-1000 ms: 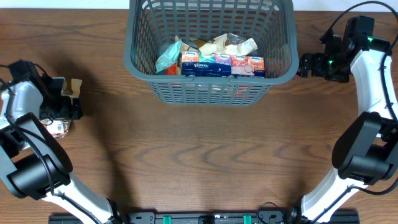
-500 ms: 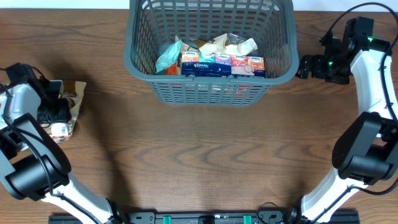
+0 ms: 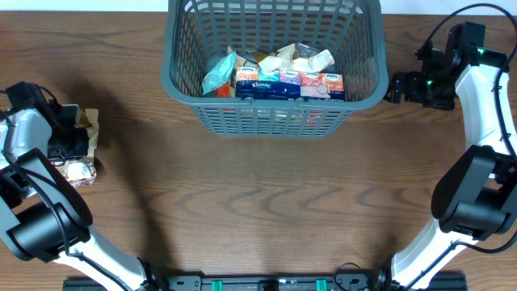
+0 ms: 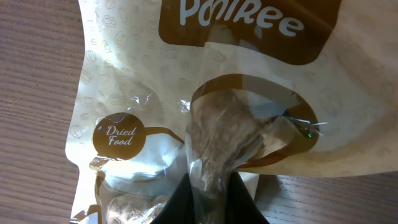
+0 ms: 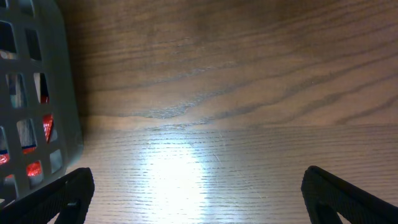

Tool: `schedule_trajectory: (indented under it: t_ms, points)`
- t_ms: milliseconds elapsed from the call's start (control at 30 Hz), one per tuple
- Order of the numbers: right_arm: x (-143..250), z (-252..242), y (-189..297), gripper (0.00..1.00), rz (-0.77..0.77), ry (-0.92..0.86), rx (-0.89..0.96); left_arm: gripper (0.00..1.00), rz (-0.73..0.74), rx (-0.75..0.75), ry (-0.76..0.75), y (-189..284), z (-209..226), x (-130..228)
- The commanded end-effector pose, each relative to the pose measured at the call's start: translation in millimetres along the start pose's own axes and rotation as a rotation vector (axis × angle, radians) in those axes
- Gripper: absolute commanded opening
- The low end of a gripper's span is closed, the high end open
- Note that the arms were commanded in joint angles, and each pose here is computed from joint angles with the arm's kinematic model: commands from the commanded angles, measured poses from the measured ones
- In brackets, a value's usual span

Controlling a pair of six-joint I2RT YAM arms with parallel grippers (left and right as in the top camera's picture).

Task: Pack container
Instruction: 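Move the left gripper down onto the remaining PanTree bag, then grasp the PanTree bag with the left gripper and lift it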

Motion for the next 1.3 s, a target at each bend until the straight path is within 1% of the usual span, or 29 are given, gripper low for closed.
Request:
schedule_trajectory:
  t_ms: [0,300,533,733,933,1100,1267]
  points:
    - [2,7,-4,0.99,0.018,0.007,-0.005,0.06,0.026,0.016,0.004,-4,-5,4]
    - [4,8,-4,0.99,0.027,0.013,-0.007,0.06,0.003,0.021,-0.078,2,-34,-7]
    - [4,8,-4,0.99,0.029,0.013,-0.007,0.06,-0.106,0.005,-0.134,41,-54,-24]
    - [4,8,-4,0.99,0.029,0.013,-0.007,0.06,-0.249,-0.025,-0.131,92,-52,-30]
    - [4,8,-4,0.99,0.029,0.013,-0.007,0.06,-0.348,-0.054,-0.124,129,-49,-27]
    - [4,8,-4,0.99,0.029,0.013,-0.007,0.06,-0.397,-0.065,-0.121,148,-48,-24]
    - [4,8,-4,0.99,0.029,0.013,-0.007,0.06,-0.411,-0.068,-0.12,156,-48,-20]
Point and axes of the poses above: each gripper's point midway between its finger pads, its own y axis back along the fingers, its own z axis along the line the jaws close on, x = y × z, the point moved 6 cm from there along y, back along the fingers, and after that the axes turned 7 degrees about y, right-handed, at the moved point
